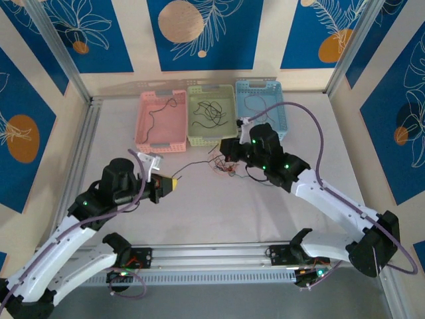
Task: Untangle the cables
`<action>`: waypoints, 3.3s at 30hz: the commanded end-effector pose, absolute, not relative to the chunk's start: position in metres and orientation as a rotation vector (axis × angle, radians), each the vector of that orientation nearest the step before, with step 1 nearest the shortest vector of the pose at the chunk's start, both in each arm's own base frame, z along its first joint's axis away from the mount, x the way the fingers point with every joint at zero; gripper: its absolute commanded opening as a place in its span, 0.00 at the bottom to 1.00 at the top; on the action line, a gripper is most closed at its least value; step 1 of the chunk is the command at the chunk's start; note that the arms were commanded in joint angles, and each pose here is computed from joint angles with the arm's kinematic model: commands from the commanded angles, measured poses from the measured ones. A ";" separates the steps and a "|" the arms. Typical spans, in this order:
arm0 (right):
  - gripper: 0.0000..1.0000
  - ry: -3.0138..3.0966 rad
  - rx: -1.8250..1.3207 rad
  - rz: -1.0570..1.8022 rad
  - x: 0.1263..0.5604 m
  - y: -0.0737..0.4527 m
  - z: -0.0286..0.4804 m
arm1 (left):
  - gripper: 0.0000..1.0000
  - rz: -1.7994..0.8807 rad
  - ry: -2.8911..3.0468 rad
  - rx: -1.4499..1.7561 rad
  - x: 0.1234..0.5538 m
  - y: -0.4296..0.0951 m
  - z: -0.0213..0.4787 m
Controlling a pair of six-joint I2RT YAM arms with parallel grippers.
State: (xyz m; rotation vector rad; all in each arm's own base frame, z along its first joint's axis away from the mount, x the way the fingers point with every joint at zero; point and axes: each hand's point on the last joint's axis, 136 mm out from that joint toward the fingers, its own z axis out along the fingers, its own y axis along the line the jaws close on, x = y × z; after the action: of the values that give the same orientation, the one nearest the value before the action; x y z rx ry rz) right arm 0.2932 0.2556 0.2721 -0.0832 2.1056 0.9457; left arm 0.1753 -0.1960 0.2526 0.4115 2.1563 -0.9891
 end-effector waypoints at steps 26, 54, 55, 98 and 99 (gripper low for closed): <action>0.00 1.956 0.693 0.636 0.414 0.161 0.272 | 0.22 -0.869 2.246 0.152 0.188 -0.170 0.222; 0.12 2.023 1.021 0.118 0.567 0.181 0.167 | 0.34 -0.808 2.283 0.170 0.167 -0.151 0.210; 0.15 2.030 1.032 0.130 0.567 0.182 0.163 | 0.34 -0.814 2.282 0.176 0.167 -0.152 0.211; 0.33 2.659 0.169 0.555 0.340 0.207 0.070 | 0.43 -0.911 2.294 0.120 0.170 -0.164 0.179; 0.32 2.662 0.198 0.531 0.343 0.204 0.064 | 0.44 -0.911 2.295 0.121 0.169 -0.164 0.179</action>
State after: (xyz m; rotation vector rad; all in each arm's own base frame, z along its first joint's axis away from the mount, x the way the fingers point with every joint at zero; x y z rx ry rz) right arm 0.3271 0.2076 0.0673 0.1123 2.6868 0.5787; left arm 0.1710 -0.1613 0.1772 0.1234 2.3037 -0.8773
